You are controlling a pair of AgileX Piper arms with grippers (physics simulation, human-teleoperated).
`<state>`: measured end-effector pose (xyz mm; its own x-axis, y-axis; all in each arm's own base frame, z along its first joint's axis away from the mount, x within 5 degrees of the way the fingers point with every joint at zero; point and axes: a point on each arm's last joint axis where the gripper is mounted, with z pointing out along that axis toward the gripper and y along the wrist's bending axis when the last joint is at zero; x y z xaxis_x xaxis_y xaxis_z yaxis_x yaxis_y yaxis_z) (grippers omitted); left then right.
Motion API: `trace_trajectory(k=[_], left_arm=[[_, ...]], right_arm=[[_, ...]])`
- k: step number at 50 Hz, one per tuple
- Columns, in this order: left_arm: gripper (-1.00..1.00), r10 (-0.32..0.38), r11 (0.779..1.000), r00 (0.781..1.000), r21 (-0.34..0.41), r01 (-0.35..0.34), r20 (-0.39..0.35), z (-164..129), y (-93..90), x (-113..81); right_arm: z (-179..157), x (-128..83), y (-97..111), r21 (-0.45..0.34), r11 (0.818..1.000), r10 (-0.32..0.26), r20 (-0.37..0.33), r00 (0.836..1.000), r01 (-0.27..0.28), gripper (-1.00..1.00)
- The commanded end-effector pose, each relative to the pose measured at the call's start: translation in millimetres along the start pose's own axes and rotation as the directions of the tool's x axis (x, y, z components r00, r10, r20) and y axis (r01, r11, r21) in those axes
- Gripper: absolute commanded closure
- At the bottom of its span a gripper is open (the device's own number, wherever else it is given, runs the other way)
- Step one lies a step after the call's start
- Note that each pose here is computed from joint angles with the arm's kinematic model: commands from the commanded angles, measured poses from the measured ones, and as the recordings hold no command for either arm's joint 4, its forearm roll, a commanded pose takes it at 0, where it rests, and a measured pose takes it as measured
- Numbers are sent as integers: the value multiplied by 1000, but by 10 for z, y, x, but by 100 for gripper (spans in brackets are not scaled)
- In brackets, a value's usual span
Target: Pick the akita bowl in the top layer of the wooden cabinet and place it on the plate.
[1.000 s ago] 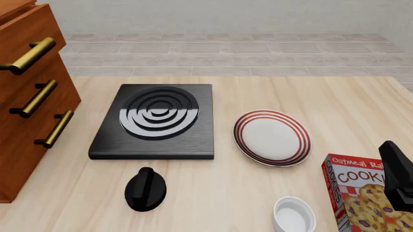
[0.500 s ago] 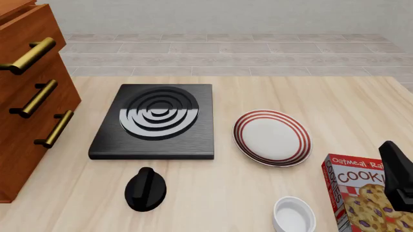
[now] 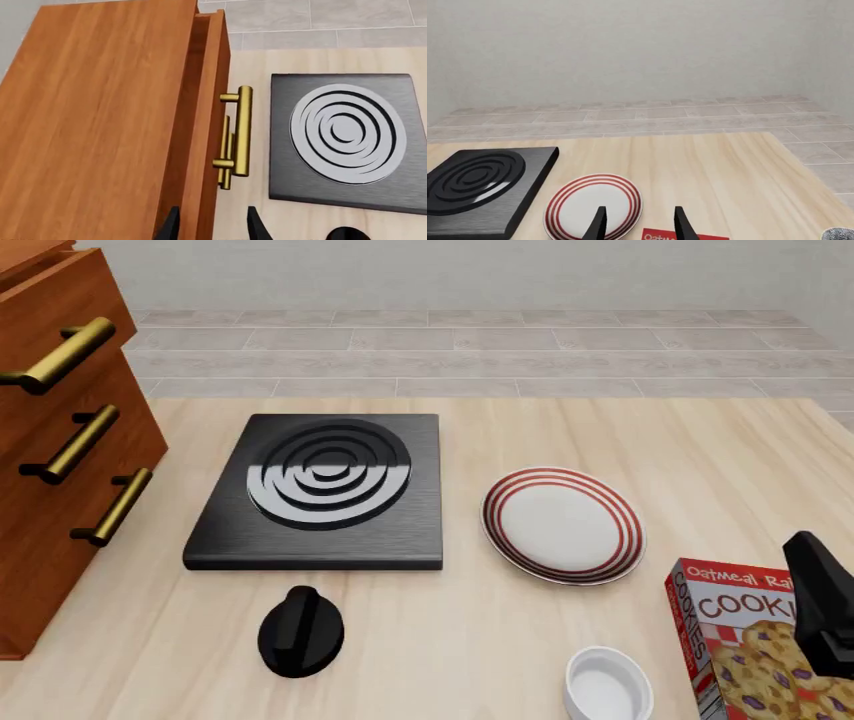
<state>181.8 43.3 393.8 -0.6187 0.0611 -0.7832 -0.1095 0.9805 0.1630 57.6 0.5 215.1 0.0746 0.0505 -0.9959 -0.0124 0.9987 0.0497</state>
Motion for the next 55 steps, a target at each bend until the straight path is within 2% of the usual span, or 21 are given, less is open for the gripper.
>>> trace_trajectory(k=[1, 20, 39, 55], left_arm=[[-100, -7, 1000, 1000, 7, 7, -25, 77, -16, 71], [-100, -19, 999, 998, 47, 22, -57, 162, -112, 101], [-100, -64, 989, 992, 129, 78, -109, 207, -334, 127], [-100, -60, 984, 992, 162, 78, -112, 197, -423, 97]], right_arm=[[4, 0, 0, 0, 1000, 0, -1, 1000, 0, -100], [14, 1, 1, -1, 1000, 0, -3, 1000, 0, -100], [18, -3, 0, 0, 1000, 1, -2, 1000, -1, -100], [8, -3, 0, 1, 1000, 4, -1, 1000, -4, -100]])
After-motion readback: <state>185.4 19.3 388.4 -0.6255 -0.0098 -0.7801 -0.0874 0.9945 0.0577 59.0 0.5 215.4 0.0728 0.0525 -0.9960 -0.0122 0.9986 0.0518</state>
